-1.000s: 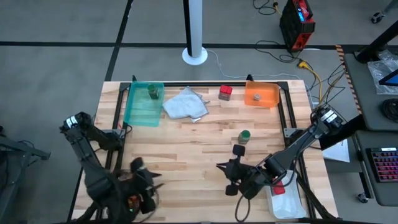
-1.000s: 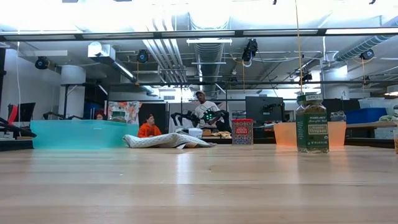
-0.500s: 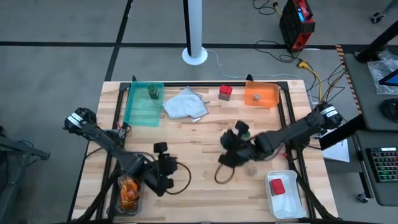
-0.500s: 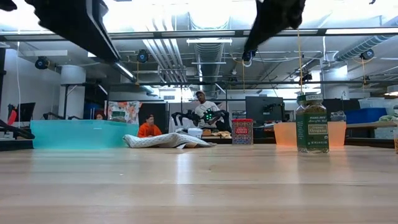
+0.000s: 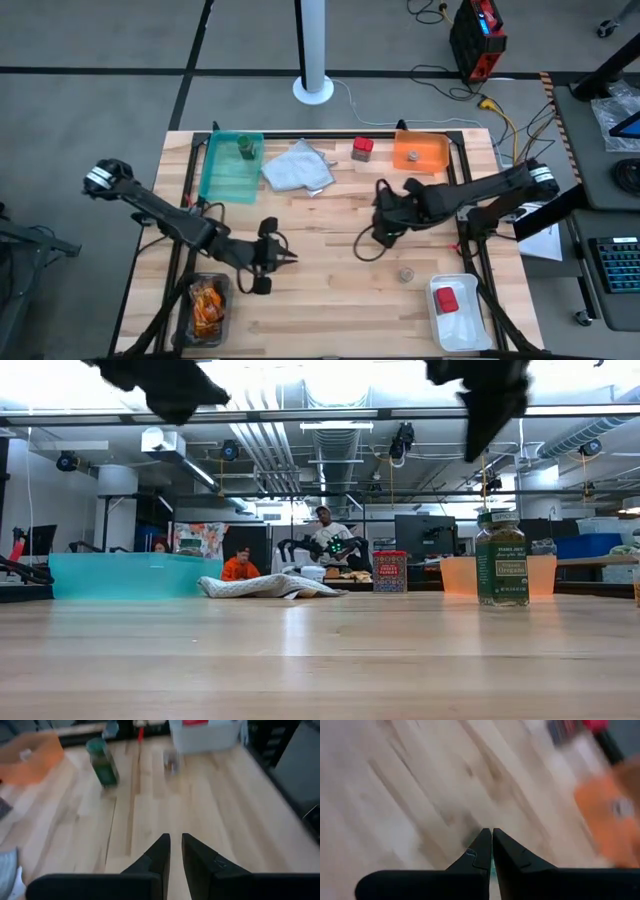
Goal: Sort spices by type
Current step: Put the green seasoning bottle into the blue bin
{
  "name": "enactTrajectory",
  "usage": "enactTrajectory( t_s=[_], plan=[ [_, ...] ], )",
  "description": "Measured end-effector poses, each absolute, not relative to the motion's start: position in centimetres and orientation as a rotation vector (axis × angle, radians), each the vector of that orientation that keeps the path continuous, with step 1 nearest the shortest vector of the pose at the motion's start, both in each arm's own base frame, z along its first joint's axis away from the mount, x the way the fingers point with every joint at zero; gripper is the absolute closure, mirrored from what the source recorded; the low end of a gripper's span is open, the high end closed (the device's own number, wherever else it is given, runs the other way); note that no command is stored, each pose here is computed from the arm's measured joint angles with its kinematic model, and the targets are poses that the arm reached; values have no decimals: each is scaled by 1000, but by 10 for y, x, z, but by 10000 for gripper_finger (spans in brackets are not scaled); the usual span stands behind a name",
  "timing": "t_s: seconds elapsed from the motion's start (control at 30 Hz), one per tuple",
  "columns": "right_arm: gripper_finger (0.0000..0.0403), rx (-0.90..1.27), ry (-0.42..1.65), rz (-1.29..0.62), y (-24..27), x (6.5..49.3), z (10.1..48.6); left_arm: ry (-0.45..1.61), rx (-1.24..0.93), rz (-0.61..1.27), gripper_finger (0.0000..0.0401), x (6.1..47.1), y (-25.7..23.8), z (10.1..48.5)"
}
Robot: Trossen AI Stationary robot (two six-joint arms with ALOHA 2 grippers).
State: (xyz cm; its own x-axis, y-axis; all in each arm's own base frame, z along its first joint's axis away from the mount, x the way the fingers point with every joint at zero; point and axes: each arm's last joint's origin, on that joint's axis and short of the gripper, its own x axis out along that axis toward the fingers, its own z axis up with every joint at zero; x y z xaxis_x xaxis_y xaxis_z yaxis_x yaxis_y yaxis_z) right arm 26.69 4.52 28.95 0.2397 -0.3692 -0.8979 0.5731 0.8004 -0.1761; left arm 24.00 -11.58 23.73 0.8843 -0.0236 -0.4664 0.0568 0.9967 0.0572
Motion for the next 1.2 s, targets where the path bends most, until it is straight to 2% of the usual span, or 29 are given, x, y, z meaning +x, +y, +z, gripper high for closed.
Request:
enactTrajectory(
  t_s=[0.2, 0.37, 0.5, 0.67, 0.83, 0.97, 1.2],
  plan=[
    [373, 390, 1198, -719, 40, 235, 306, 373, 39, -9, 370, 234, -112, 266],
    [303, 452, 1207, -688, 39, 228, 311, 332, 76, 121, 357, 235, -108, 282],
    [226, 492, 1213, -750, 36, 233, 303, 341, 97, 138, 322, 235, -108, 289],
    [136, 492, 1252, -821, 36, 251, 282, 348, 121, 146, 255, 235, -107, 288],
    [74, 471, 1318, -851, 33, 264, 265, 356, 167, 209, 198, 237, -106, 284],
    [54, 459, 1363, -847, 28, 269, 258, 366, 176, 213, 171, 238, -107, 281],
    [62, 459, 1381, -850, 13, 271, 255, 374, 190, 211, 157, 241, -109, 277]
  ],
)
